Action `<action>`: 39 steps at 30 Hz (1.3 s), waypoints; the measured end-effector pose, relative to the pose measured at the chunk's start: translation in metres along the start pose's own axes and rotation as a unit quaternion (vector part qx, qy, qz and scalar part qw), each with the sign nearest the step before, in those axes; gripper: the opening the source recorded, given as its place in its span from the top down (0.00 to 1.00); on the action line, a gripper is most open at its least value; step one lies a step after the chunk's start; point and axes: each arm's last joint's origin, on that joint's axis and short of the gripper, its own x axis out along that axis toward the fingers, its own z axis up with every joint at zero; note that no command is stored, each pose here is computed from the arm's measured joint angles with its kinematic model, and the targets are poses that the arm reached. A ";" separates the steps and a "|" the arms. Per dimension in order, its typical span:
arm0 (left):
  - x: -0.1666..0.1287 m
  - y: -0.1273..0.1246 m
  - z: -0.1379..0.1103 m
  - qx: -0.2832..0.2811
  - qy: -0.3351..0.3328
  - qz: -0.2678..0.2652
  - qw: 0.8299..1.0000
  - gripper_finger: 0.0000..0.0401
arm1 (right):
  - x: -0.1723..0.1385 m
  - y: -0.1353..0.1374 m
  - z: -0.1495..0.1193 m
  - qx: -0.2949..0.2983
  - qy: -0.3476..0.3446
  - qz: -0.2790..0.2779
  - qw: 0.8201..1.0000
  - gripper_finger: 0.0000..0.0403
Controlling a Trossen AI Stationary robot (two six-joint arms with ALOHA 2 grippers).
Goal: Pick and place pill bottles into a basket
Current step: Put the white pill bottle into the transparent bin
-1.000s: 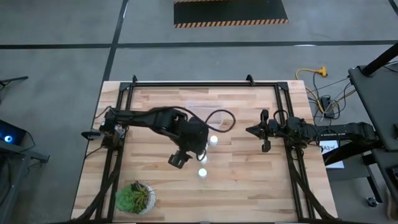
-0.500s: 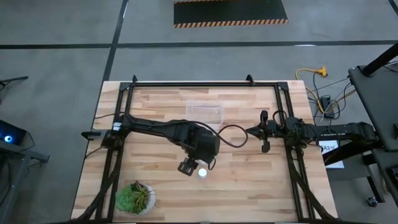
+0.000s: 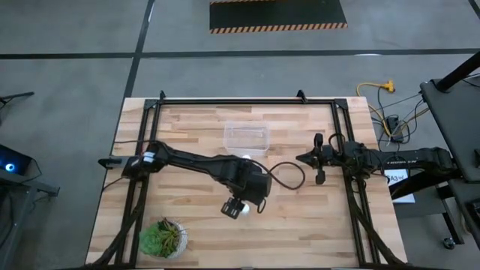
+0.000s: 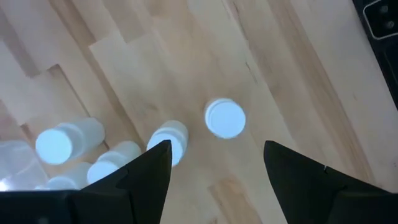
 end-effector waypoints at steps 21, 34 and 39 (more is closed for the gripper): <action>0.057 -0.024 -0.004 0.066 0.031 0.020 0.997 0.41 | 0.000 0.000 0.000 0.003 0.000 0.000 1.000 0.98; 0.072 -0.024 -0.007 0.080 0.031 0.029 0.996 0.41 | 0.000 0.000 0.000 0.005 0.000 0.000 1.000 0.98; 0.072 -0.026 -0.005 0.086 0.019 0.031 0.996 0.41 | 0.000 0.000 0.000 0.005 0.000 0.000 1.000 0.98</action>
